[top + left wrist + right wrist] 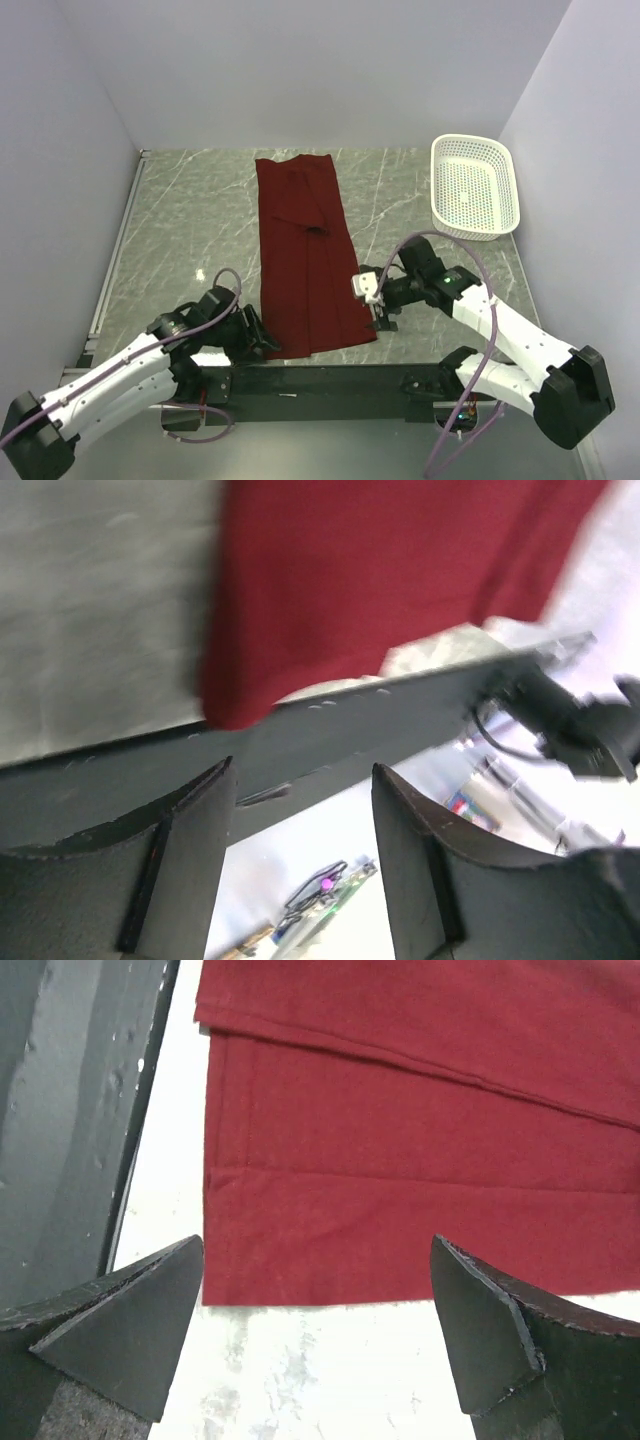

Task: Fold and stack the t-shirts
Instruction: Fold the tshirt

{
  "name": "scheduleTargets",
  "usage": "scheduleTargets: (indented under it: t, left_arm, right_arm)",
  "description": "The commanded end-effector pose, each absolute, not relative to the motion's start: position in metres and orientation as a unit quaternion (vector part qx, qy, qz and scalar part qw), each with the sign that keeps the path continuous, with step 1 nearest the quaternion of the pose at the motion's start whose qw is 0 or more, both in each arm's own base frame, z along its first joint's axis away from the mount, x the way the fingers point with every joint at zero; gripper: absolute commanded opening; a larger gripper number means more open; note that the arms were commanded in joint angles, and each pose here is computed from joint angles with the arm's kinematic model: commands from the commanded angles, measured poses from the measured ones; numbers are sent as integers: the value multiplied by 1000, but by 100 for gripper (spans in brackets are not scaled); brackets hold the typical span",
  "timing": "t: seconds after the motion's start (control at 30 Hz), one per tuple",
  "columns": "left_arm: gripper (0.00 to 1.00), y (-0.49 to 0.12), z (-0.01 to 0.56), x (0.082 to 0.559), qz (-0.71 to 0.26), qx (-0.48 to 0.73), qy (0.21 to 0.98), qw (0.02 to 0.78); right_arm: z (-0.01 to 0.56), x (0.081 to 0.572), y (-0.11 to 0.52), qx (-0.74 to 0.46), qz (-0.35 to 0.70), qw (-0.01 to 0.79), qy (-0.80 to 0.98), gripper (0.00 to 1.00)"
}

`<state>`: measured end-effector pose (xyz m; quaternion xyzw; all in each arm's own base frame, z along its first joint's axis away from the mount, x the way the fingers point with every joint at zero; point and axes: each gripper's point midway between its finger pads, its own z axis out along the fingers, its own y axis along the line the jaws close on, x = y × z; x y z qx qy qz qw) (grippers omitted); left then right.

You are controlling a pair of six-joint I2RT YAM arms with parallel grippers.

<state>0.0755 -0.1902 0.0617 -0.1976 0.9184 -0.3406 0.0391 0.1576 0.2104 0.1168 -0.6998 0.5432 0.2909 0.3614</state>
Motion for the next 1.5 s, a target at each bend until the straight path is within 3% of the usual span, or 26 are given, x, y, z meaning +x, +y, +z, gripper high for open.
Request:
scheduleTargets:
  t: [0.0,0.23,0.47,0.77,0.9,0.93,1.03,1.13,1.23,1.47]
  left_arm:
    - [61,-186,47,80,-283,-293,913,27]
    - [59,-182,20,73,-160,-290,944,-4]
    - [53,-174,14,86,-145,-303,941,41]
    - [50,-174,16,99,-144,-303,939,73]
    - [34,-180,8,96,-162,-302,938,60]
    - [23,-181,8,96,-167,-300,937,60]
    - [6,-184,10,97,-181,-297,936,62]
    - [0,-185,18,100,-188,-287,936,73]
    - [0,-187,23,101,-201,-280,935,78]
    - [1,-198,25,96,-235,-267,933,61]
  right_arm:
    - [117,161,217,-725,250,396,505,100]
    - [122,165,222,-713,249,401,519,99]
    - [106,148,214,-755,249,368,482,99]
    - [44,114,201,-855,189,276,396,96]
    - [33,116,203,-858,177,269,400,93]
    - [32,120,204,-859,169,270,401,93]
    - [29,126,203,-861,156,261,407,90]
    - [23,129,200,-861,148,255,413,86]
    - [16,131,197,-863,141,242,421,79]
    - [13,129,196,-857,144,238,434,43]
